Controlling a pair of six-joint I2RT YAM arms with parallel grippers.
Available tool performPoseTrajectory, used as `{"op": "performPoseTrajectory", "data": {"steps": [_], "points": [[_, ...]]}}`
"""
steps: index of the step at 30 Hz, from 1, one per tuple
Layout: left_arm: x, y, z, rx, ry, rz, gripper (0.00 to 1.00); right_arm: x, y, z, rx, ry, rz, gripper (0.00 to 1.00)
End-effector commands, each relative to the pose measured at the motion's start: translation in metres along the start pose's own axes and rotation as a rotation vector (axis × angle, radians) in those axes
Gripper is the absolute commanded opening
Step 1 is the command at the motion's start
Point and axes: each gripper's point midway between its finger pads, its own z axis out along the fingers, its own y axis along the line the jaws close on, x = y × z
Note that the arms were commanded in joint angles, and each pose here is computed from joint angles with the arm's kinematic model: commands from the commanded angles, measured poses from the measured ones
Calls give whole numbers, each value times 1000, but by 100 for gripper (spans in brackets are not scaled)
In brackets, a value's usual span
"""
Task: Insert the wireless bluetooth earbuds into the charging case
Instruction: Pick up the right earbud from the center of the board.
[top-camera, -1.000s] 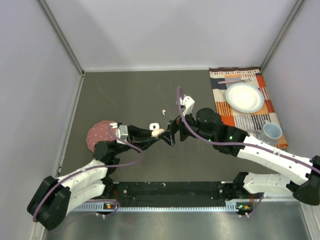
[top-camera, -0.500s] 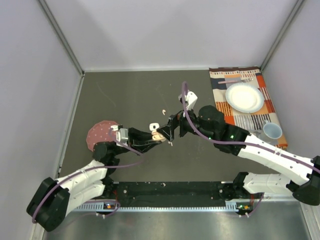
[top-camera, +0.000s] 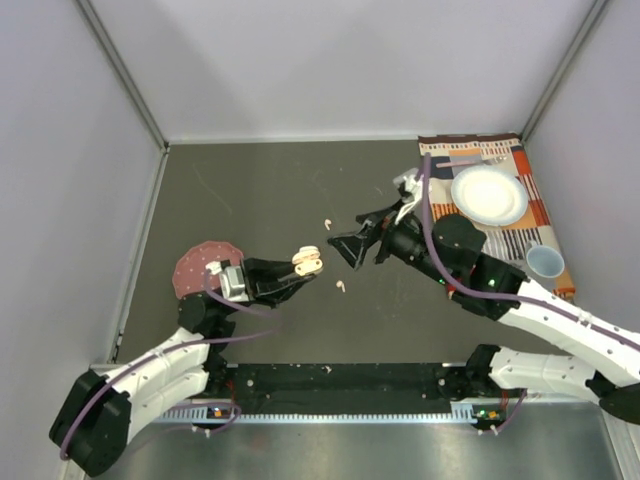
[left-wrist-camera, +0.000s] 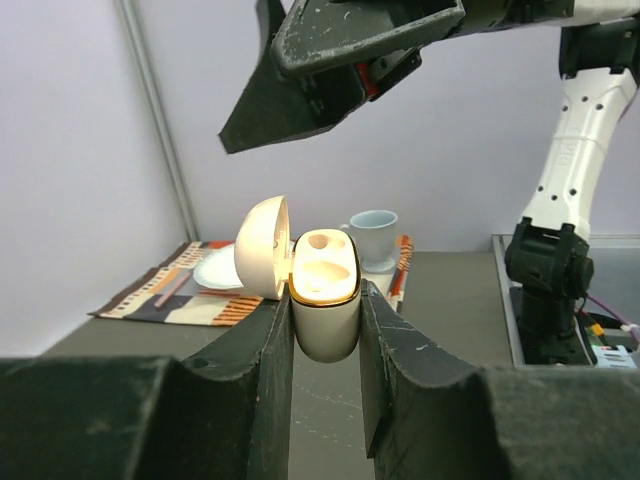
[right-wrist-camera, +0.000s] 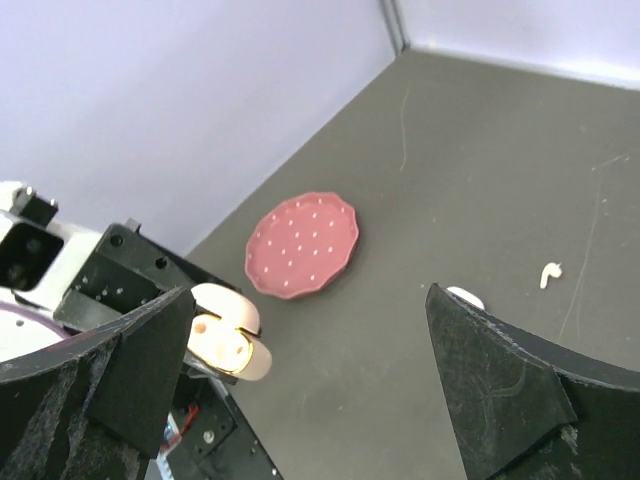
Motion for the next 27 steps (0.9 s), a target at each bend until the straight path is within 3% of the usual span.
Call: {"op": "performPoseTrajectory", "data": {"steps": [1, 4, 9, 18, 27], "points": [[-23, 8, -4, -71, -88, 111, 0, -30, -17, -14, 85, -141, 71, 99], [-21, 14, -7, -112, -67, 126, 0, -28, -38, -20, 168, -162, 115, 98], [-28, 16, -10, -138, -55, 161, 0, -6, -90, -23, 346, -96, 186, 87], [-47, 18, -17, -195, -70, 201, 0, 78, -133, -7, 448, 231, 119, 77], [-68, 13, -17, -195, -102, 224, 0, 144, -143, 15, 392, 511, 33, 70]]}}
